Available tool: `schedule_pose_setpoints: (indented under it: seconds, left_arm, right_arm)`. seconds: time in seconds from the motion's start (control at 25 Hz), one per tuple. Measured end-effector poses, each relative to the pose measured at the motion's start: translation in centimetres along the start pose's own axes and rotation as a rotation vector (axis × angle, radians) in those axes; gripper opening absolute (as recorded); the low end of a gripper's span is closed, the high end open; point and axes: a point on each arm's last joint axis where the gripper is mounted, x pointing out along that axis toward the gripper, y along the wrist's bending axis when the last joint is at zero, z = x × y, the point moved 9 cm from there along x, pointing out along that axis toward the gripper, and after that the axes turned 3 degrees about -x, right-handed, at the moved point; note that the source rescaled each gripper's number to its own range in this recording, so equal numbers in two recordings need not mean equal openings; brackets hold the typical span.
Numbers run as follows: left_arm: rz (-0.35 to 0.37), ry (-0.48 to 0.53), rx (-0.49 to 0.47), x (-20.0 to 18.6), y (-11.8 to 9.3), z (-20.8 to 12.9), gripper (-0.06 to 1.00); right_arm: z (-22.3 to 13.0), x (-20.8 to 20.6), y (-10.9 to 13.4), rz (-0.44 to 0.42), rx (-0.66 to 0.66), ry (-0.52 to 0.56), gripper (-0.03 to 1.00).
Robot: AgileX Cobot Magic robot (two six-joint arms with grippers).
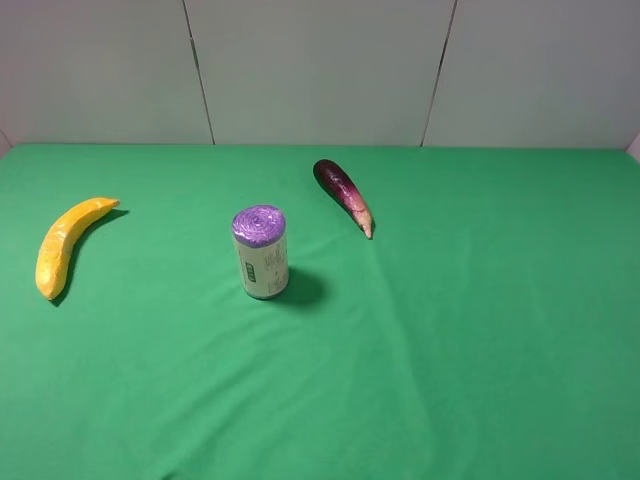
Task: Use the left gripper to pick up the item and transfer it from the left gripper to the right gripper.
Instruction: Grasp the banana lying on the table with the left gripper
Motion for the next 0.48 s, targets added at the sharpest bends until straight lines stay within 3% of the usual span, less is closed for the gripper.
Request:
schedule_pose_setpoints:
  seconds: [0.28,0.48]
  left_arm:
    - [0.001,-0.042,0.001,-1.3,0.0,1.2,0.99]
    - [0.001,0.010,-0.002,-1.5,0.1,2.9,0.99]
  right_arm:
    - [0.0,0.0,0.0,0.000,0.000,0.000,1.00]
    - [0.0,0.0,0.0,0.000,0.000,0.000,1.00]
